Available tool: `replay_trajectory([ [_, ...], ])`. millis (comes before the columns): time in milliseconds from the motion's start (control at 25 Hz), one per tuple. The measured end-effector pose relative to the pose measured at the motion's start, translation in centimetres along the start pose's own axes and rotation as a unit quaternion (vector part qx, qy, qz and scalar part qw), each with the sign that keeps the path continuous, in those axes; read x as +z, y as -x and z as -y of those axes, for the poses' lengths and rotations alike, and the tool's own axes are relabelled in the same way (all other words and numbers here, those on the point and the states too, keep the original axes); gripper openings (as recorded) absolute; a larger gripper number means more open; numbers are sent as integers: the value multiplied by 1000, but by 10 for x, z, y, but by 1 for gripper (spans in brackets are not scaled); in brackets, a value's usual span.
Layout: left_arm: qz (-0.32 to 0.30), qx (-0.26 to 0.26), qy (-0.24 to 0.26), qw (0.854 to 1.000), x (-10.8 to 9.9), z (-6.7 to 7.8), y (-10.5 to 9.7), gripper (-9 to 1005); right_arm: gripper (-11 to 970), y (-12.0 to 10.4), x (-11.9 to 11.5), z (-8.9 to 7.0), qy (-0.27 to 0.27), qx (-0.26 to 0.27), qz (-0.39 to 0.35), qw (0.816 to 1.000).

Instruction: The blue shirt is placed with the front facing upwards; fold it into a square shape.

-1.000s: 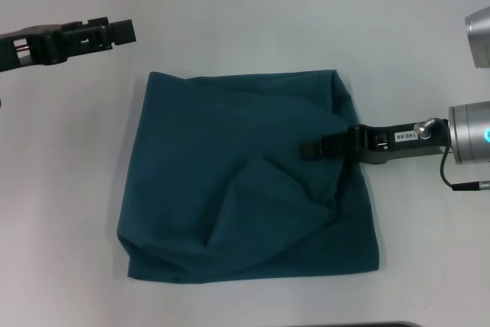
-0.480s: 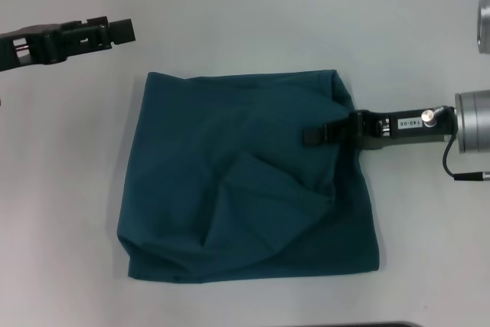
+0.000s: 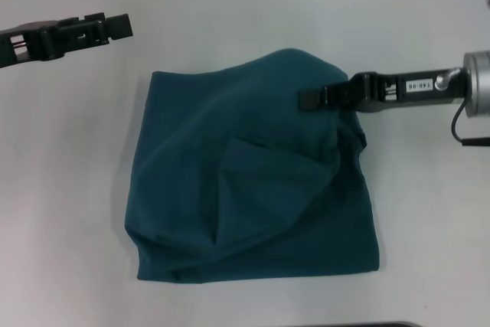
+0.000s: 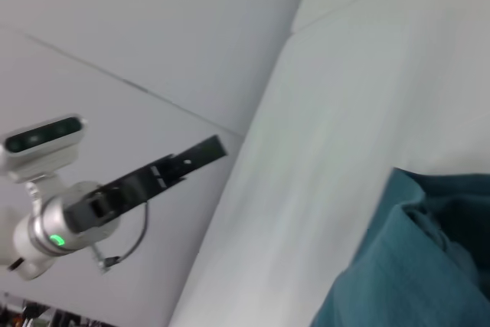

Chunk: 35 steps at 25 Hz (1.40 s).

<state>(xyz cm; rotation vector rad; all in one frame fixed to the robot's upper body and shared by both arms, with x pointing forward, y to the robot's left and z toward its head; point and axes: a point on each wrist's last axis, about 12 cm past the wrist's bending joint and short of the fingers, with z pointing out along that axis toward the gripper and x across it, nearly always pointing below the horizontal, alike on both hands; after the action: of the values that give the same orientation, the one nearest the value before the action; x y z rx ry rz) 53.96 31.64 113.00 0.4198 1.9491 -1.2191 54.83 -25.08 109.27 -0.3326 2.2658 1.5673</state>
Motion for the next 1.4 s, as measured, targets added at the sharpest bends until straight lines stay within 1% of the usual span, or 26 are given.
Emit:
replay_trajectory([
  [200, 2, -4, 2, 1000, 0, 0, 0, 951, 75, 9, -2, -8, 10, -13, -9, 1000],
  [360, 2, -8, 1, 1000, 1, 0, 0, 951, 83, 10, -7, -9, 11, -12, -12, 1000],
  [840, 3, -15, -5, 1000, 6, 0, 1, 950, 108, -6, -28, 4, -14, 16, 1, 1000],
  [1000, 4, -16, -7, 1000, 7, 1, 0, 950, 116, -9, -30, 11, -33, 21, 5, 999],
  [1240, 4, -20, -8, 1000, 8, 0, -1, 950, 128, -12, -29, 16, -50, 25, 4, 998],
  [1400, 3, -22, -9, 1000, 9, 0, -2, 950, 136, -12, -28, 22, -72, 31, 8, 997],
])
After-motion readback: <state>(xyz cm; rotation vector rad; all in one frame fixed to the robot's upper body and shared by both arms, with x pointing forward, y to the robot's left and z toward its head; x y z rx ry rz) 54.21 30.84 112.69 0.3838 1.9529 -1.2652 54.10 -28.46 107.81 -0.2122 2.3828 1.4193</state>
